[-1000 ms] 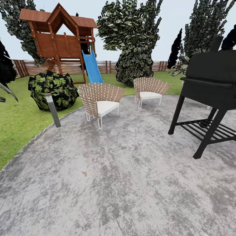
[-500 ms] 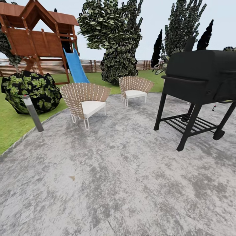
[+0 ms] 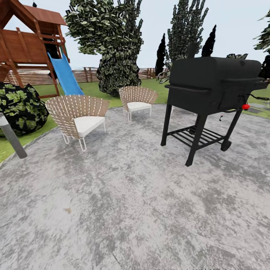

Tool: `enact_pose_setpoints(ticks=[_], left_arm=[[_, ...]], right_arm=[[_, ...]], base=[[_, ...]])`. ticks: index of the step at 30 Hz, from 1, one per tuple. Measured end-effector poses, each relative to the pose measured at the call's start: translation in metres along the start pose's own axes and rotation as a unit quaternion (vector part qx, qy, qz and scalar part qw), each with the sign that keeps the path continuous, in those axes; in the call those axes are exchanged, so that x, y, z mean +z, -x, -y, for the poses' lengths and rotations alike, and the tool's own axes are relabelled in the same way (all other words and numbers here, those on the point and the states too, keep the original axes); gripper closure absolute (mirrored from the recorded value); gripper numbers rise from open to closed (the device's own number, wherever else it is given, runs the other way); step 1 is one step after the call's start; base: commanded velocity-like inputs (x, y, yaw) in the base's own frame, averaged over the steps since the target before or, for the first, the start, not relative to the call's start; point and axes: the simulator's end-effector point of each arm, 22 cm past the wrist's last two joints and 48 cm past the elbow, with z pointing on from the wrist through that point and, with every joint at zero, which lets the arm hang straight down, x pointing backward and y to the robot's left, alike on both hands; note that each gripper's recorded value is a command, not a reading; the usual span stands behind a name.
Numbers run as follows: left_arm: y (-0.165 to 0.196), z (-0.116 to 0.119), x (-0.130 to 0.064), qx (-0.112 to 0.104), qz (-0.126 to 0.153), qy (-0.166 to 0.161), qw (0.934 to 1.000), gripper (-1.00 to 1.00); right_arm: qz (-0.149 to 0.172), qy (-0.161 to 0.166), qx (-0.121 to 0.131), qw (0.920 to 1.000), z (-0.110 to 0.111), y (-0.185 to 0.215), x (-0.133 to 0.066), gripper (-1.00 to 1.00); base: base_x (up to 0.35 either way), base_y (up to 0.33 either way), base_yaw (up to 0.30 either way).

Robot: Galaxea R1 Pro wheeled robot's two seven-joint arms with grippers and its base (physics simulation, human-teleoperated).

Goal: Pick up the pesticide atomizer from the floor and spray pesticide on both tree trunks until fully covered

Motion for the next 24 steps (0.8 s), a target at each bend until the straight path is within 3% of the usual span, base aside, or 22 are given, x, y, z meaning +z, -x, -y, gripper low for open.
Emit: enact_pose_setpoints(ticks=[24], left_arm=[[-0.0046,0.001,0.0001,0.003,-0.006,-0.002,1.0,-1.0]], right_arm=[[-0.002,-0.001,0.0,1.0,0.0004,-0.0017,0.0003,-1.0]], base=[[0.0,0.0,-0.283]])
